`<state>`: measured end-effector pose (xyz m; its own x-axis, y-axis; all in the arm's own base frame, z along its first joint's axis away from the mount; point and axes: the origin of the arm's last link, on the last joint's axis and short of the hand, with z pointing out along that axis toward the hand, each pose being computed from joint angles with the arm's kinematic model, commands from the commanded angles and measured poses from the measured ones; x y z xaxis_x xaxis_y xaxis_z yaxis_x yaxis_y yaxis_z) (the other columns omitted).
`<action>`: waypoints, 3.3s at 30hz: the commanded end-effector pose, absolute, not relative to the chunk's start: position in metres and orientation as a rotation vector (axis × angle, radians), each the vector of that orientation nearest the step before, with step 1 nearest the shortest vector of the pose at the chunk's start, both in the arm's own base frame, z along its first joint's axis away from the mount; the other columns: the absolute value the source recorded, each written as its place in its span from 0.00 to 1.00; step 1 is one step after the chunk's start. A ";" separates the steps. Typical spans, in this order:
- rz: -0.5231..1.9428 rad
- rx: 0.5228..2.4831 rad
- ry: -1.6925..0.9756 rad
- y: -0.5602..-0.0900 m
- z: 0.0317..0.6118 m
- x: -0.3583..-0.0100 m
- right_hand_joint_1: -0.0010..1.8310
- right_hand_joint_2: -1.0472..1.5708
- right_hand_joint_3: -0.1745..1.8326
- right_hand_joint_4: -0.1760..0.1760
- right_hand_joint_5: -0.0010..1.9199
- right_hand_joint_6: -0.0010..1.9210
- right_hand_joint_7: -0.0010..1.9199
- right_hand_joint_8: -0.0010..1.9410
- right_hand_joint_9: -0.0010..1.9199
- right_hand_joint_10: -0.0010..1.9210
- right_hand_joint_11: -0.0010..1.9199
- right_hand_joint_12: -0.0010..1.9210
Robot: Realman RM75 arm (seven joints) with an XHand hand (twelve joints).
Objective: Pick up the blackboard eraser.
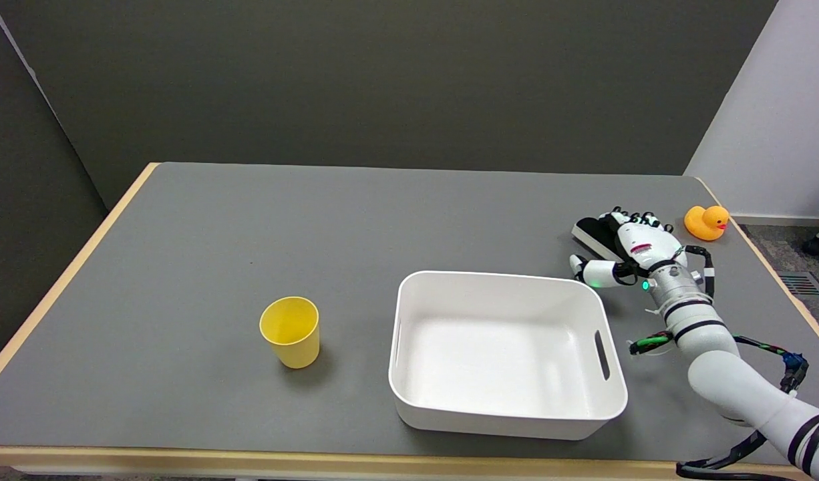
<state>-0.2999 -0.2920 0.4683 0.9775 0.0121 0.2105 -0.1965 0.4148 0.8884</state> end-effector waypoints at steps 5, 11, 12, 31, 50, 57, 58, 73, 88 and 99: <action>0.128 1.117 -0.175 -0.295 0.472 -0.302 0.34 0.67 0.50 0.10 0.13 0.26 0.22 0.33 0.16 0.54 0.03 0.66; 0.088 1.157 -0.117 -0.301 0.468 -0.296 0.44 0.73 0.50 0.04 0.22 0.52 0.33 0.59 0.32 0.67 0.19 0.82; 0.079 1.165 -0.104 -0.302 0.467 -0.295 0.45 0.73 0.50 0.05 0.23 0.55 0.33 0.62 0.34 0.68 0.21 0.84; 0.117 1.197 -0.012 -0.313 0.463 -0.266 0.63 0.91 0.09 0.00 0.24 0.78 0.38 0.88 0.39 0.79 0.19 1.00; 0.187 1.207 -0.012 -0.317 0.462 -0.254 0.63 0.85 0.24 0.00 0.30 0.83 0.33 0.85 0.43 0.89 0.16 1.00; 0.223 1.165 -0.113 -0.312 0.466 -0.272 0.33 0.67 0.52 0.26 0.14 0.27 0.22 0.33 0.21 0.58 0.17 0.82; 0.222 1.159 -0.121 -0.312 0.467 -0.274 0.31 0.66 0.51 0.28 0.12 0.24 0.19 0.29 0.16 0.54 0.14 0.79; 0.221 1.056 -0.236 -0.299 0.482 -0.307 0.26 0.64 0.49 0.27 0.08 0.19 0.09 0.19 0.04 0.45 0.09 0.75; 0.244 1.080 -0.242 -0.307 0.470 -0.305 0.28 0.65 0.49 0.22 0.08 0.19 0.14 0.22 0.10 0.49 0.12 0.78; 0.243 1.073 -0.239 -0.309 0.472 -0.305 0.35 0.65 0.52 0.07 0.09 0.22 0.20 0.31 0.18 0.56 0.19 0.87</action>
